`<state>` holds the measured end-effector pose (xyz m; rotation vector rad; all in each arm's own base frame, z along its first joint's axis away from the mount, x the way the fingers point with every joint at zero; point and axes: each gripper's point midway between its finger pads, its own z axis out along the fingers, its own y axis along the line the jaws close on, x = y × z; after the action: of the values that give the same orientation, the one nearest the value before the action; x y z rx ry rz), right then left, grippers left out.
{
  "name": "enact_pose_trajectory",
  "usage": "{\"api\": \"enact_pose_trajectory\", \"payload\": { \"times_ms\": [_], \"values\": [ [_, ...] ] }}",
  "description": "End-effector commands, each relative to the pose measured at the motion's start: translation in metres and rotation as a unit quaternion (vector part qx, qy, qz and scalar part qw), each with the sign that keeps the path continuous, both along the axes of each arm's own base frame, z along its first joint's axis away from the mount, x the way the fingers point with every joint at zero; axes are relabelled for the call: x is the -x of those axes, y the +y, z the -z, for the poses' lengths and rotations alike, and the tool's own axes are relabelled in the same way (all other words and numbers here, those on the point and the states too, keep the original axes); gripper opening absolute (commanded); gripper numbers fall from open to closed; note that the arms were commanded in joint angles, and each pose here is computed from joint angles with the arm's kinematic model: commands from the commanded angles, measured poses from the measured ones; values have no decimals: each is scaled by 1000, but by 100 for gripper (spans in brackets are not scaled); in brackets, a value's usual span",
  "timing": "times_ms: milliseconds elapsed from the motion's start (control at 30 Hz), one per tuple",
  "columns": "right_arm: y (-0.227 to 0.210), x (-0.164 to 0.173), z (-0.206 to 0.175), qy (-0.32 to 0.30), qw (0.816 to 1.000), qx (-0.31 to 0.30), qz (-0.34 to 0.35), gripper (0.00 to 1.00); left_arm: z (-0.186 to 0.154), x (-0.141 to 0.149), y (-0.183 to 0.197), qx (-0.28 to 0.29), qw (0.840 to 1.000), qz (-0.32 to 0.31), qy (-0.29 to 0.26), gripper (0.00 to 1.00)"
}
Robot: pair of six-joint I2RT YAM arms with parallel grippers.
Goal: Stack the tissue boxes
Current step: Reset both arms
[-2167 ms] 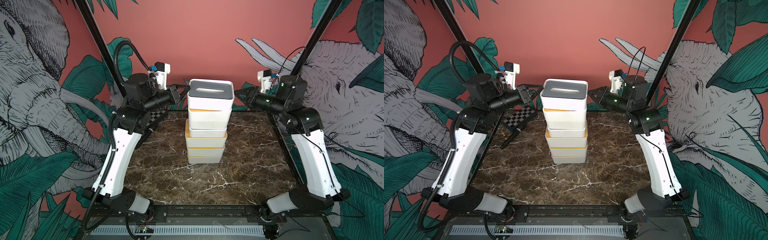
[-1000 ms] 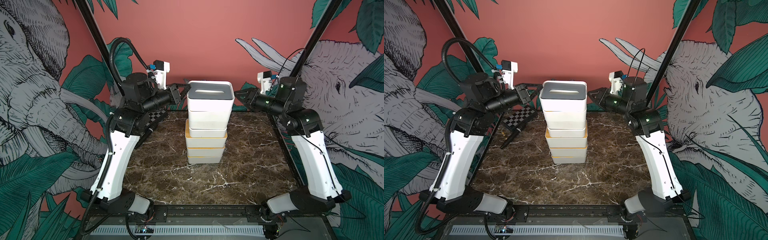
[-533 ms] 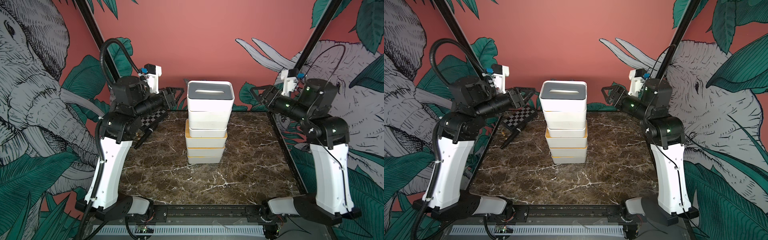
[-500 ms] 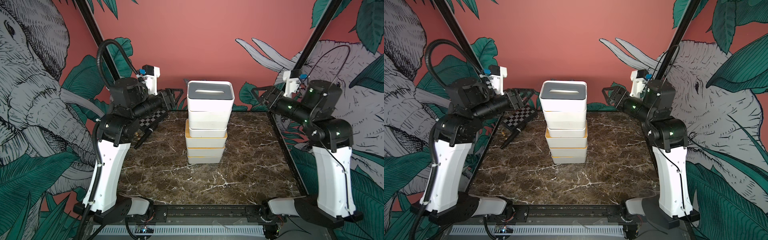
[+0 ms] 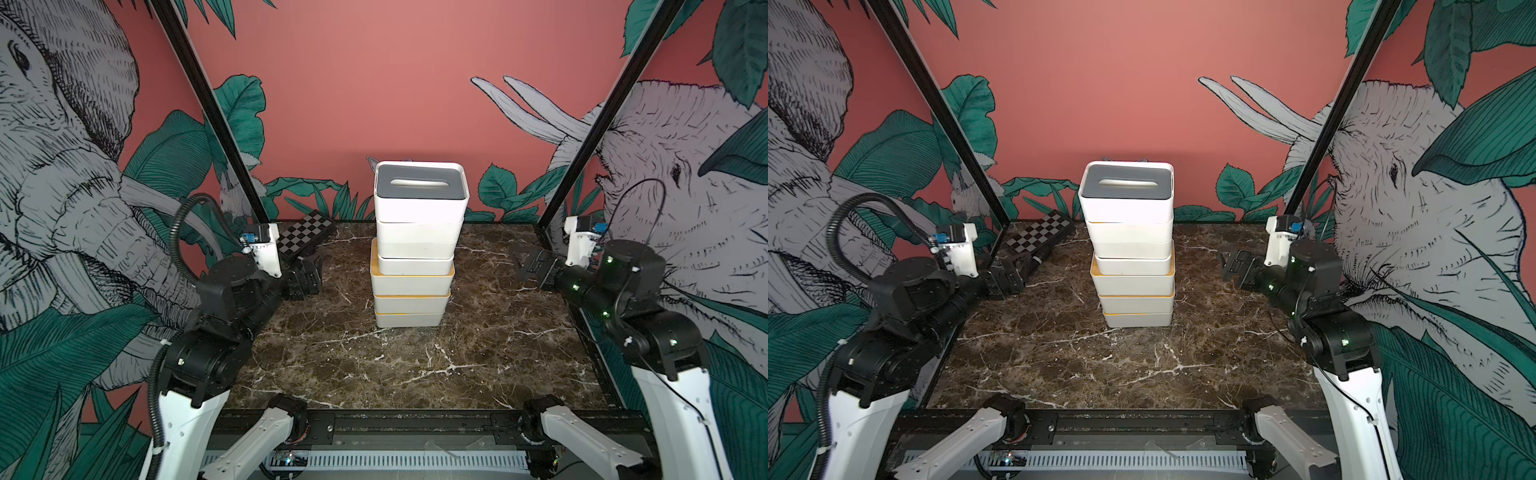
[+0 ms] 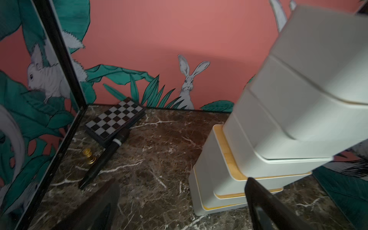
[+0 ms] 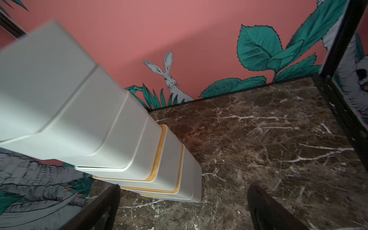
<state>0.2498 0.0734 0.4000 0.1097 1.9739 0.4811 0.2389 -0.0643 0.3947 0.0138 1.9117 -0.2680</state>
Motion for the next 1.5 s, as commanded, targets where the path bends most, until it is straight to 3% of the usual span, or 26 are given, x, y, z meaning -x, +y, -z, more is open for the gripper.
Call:
{"api": "enact_pose_trajectory", "payload": {
  "times_ms": [0, 100, 200, 333, 433, 733, 933, 1033, 1167, 1233, 1400, 1467],
  "values": [
    [-36, -12, 10, -72, 992, 58, 91, 99, 42, -17, 25, -41, 996, -79, 7, 99],
    [-54, -22, 46, -96, 980, 110, 133, 99, 104, -38, 26, -58, 992, -106, 26, 100],
    [-63, -38, 92, -67, 974, 158, 151, 99, 147, -57, 37, -57, 985, -161, 9, 99],
    [-73, -57, 141, -34, 967, 192, 165, 99, 185, -71, 66, -108, 960, -257, -15, 100],
    [-83, -64, 168, -44, 964, 191, 181, 99, 212, -77, 84, -159, 941, -299, 24, 100],
    [-122, -71, 238, -1, 952, 206, 225, 99, 233, -104, 93, -249, 924, -287, 28, 100],
    [-134, -76, 271, 0, 944, 221, 246, 99, 258, -114, 101, -273, 915, -298, 11, 100],
    [-135, -85, 280, -17, 940, 239, 243, 99, 255, -125, 90, -259, 927, -272, -18, 100],
    [-128, -101, 275, -53, 945, 227, 231, 99, 261, -136, 88, -262, 926, -268, -53, 100],
    [-124, -110, 283, -60, 948, 222, 221, 99, 271, -142, 77, -263, 937, -229, -19, 100],
    [-108, -125, 298, -85, 956, 220, 175, 99, 271, -139, 70, -243, 950, -193, -44, 100],
    [-107, -126, 300, -65, 958, 223, 168, 99, 271, -138, 68, -235, 953, -184, -56, 100]
  ]
}}
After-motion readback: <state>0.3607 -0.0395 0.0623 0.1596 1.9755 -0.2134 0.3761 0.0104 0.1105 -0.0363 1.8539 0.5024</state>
